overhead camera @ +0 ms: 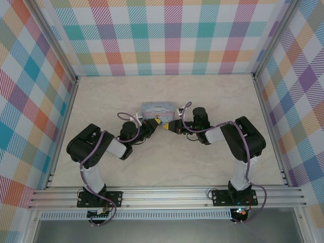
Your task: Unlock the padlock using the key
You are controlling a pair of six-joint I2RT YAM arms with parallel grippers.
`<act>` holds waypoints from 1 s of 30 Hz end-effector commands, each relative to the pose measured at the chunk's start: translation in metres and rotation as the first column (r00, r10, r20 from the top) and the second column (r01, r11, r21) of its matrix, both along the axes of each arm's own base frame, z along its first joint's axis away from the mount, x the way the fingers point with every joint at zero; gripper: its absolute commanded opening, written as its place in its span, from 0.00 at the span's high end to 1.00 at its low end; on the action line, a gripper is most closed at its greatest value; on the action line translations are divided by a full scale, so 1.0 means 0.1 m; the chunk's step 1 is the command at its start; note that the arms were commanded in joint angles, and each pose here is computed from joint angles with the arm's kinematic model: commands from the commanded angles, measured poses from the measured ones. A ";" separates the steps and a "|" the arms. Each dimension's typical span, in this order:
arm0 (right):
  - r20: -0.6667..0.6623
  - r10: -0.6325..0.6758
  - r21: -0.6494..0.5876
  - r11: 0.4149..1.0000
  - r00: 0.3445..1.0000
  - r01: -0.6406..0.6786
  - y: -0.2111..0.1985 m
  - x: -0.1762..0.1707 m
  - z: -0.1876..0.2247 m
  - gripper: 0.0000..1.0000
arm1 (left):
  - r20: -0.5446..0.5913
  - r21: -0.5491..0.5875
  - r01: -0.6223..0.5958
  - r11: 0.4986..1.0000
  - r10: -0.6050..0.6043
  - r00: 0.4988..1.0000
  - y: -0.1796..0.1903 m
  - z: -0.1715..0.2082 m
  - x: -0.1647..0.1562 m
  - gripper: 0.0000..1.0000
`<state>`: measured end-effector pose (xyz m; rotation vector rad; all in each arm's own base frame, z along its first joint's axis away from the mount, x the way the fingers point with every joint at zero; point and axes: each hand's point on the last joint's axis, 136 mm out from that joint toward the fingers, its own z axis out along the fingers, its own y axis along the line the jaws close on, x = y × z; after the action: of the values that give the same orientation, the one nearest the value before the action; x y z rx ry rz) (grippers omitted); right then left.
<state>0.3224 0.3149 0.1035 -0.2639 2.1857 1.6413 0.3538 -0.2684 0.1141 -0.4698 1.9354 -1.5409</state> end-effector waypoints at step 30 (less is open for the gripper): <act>-0.024 -0.053 0.215 0.975 0.998 0.057 0.17 0.16 0.45 0.97 | 0.138 -0.062 0.275 0.959 -0.264 0.954 -0.45 0.48 -0.39 1.00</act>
<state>0.3267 0.3234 0.1104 -0.0473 2.1599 1.8323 0.3610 -0.2663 0.1224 -0.4898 1.8992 -1.5309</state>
